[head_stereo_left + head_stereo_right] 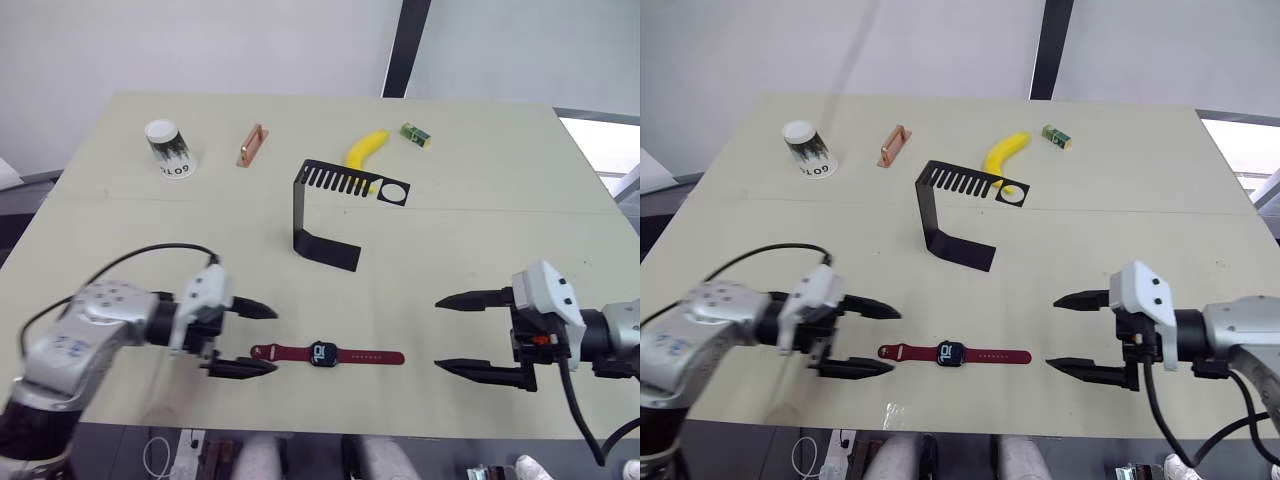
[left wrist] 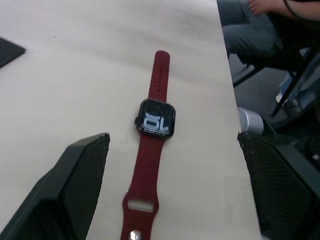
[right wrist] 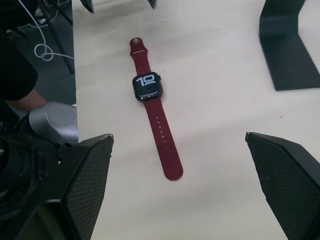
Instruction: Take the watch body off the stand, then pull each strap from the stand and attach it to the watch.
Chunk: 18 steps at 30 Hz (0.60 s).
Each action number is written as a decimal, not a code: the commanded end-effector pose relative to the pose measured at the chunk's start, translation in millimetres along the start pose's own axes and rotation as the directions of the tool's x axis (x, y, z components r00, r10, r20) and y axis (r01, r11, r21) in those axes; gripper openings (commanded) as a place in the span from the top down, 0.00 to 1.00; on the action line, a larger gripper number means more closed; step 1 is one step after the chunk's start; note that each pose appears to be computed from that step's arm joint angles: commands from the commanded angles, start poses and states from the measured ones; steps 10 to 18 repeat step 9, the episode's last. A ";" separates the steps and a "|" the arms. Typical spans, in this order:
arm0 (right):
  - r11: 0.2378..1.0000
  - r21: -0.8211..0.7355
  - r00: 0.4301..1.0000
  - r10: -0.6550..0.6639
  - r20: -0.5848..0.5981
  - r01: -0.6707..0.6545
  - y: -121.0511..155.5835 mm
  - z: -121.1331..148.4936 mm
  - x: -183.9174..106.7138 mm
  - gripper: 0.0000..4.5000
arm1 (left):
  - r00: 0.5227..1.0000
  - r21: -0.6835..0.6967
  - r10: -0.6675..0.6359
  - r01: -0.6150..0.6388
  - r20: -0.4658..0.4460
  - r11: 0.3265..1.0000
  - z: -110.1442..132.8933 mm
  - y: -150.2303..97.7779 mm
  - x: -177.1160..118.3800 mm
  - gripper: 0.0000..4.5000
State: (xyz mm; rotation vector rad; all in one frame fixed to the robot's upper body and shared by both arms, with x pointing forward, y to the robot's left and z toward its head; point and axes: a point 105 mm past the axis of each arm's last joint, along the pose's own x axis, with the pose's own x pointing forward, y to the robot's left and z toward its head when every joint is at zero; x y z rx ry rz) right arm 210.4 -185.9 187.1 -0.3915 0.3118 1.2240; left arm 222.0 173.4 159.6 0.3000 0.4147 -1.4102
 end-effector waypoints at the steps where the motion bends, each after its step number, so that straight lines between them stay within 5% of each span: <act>1: 1.000 -0.015 1.000 -0.017 -0.025 0.017 -5.9 3.4 -27.5 0.00 | 0.994 0.007 0.084 -0.084 -0.072 0.996 -2.4 -2.9 -53.2 0.02; 8: 0.999 0.019 0.994 -0.046 -0.098 0.048 -13.2 -6.8 -61.1 0.00 | 0.945 0.018 0.278 -0.279 -0.173 0.960 -13.6 4.0 -118.5 0.02; 18: 0.998 0.013 0.994 -0.054 -0.096 0.056 -14.8 -6.1 -63.5 0.00 | 0.942 0.017 0.292 -0.293 -0.166 0.956 -12.8 5.5 -121.6 0.02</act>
